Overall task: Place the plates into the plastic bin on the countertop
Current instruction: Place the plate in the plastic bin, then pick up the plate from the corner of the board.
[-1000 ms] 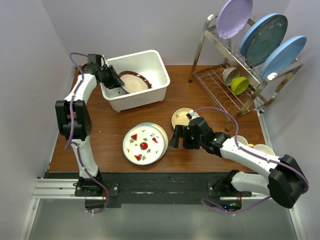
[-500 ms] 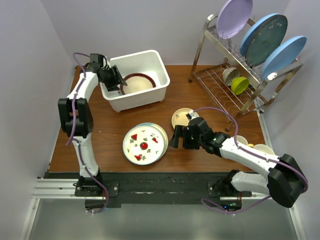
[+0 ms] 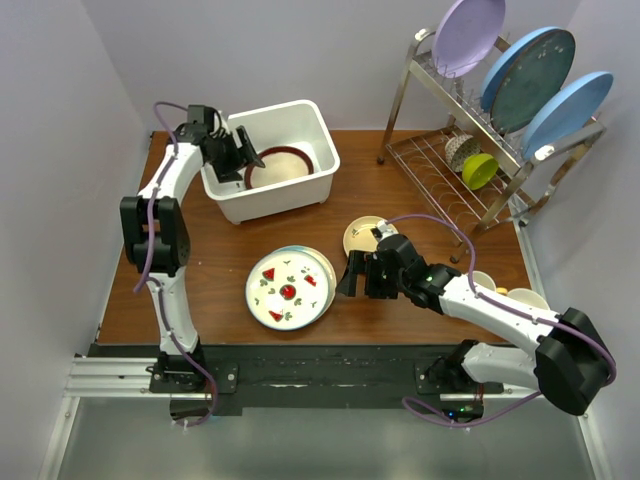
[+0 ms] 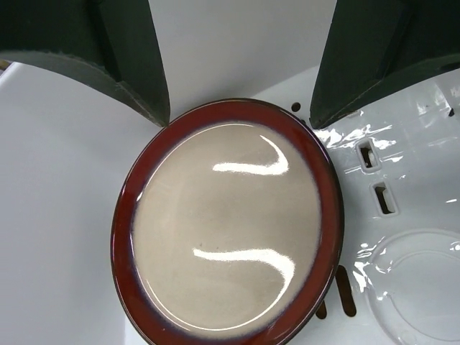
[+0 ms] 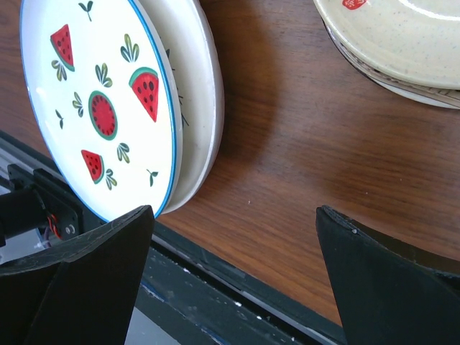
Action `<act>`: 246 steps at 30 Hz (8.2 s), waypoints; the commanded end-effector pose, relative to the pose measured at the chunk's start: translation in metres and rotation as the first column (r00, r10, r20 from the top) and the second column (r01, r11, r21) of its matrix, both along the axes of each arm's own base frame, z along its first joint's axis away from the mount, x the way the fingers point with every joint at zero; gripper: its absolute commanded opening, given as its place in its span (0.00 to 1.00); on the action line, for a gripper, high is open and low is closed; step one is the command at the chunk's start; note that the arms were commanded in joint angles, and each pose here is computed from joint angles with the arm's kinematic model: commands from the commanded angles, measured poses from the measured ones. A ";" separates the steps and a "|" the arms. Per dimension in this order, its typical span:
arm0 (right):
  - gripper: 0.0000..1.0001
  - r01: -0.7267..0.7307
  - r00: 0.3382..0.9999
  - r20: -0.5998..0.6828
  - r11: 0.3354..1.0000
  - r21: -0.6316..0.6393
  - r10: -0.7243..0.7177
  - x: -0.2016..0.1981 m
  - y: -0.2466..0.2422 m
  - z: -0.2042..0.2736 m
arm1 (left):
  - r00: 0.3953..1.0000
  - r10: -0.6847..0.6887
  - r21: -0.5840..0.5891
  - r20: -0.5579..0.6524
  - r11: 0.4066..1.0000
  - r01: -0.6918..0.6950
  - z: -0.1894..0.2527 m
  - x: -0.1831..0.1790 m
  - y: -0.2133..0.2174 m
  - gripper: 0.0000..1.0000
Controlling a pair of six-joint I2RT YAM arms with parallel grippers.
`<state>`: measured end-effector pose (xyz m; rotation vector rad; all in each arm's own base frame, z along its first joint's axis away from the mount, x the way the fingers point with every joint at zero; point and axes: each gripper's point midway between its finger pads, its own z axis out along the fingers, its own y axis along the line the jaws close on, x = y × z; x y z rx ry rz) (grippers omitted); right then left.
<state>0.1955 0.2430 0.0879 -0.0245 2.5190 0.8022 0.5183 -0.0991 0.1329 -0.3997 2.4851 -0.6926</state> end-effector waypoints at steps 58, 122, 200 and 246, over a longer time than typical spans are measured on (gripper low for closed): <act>0.99 -0.061 0.996 0.069 0.980 0.190 0.049 -0.004 0.029 0.038 | 0.957 -0.037 -0.105 0.288 0.992 0.070 0.089 -0.249 -0.012 1.00; 0.36 -0.060 0.997 0.046 0.990 0.128 0.054 0.026 0.075 0.002 | 1.000 0.017 -0.072 -0.018 0.997 -0.018 -0.039 -0.326 0.000 0.98; 0.00 -0.102 0.991 -0.062 0.976 0.190 0.116 0.012 0.093 -0.035 | 0.981 0.171 -0.183 -0.091 0.966 -0.185 -0.076 -0.318 -0.012 0.53; 0.00 -0.107 0.989 -0.081 0.978 0.176 0.123 0.010 0.092 -0.043 | 0.960 -0.054 -0.310 0.276 0.940 0.142 0.031 -0.303 -0.051 0.54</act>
